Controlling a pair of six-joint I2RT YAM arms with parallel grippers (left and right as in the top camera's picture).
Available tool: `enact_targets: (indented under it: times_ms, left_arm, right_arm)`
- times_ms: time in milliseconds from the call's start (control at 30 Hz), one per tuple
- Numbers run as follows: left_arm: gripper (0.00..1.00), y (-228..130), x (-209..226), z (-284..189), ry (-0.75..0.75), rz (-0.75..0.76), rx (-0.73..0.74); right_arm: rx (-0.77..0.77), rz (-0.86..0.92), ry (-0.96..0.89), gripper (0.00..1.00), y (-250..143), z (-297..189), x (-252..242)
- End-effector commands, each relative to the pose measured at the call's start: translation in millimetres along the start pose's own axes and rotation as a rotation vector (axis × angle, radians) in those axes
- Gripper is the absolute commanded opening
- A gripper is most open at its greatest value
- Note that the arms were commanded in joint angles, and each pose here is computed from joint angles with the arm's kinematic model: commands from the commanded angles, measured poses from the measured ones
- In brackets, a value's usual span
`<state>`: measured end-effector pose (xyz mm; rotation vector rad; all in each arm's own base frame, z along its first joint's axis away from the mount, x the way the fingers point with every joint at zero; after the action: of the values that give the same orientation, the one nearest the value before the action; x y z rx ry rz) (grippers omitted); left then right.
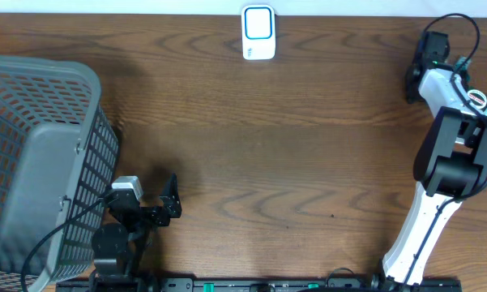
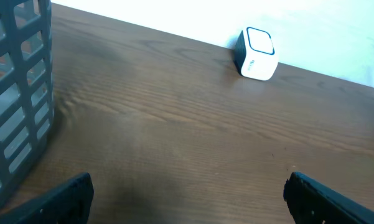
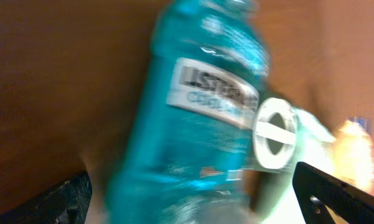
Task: Scan the item barcode
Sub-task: 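Carry the bottle to the right table edge and release it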
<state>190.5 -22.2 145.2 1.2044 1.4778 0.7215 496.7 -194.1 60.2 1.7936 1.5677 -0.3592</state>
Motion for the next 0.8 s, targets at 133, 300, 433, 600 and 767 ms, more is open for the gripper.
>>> enact_targets:
  times_ms: [133,300,433,600,767]
  left_arm:
    - [0.98,-10.0,3.0,1.8,0.004,-0.001,0.035]
    - [0.98,-10.0,3.0,1.8,0.004,-0.001,0.035]
    - [0.98,-10.0,3.0,1.8,0.004,-0.001,0.035]
    - [0.98,-10.0,3.0,1.8,0.004,-0.001,0.035]
    - [0.98,-10.0,3.0,1.8,0.004,-0.001,0.035]
  right_arm:
    - [-0.197,0.226,0.342,0.99,47.5,-115.8,21.6]
    - [-0.373,0.219,0.539,0.99,63.0,-219.6,5.8]
    - [-0.488,0.261,0.576,0.99,51.9,-298.3,-33.8]
    - [-0.591,0.323,0.602,0.99,21.4,-368.9,-81.0]
    - [-0.706,0.377,0.600,0.99,-4.5,-414.3,-123.2]
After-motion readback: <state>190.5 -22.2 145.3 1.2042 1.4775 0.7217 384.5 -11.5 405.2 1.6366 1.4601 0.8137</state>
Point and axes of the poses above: each gripper's point midway between its finger pads, its own z axis out along the fingers, its own x axis along the line the jaws close on, y = z × x, the point moved 4 cm from there along -z, back along the fingers, and after that the axes turned 3 degrees about -z, right-handed, at the moved point
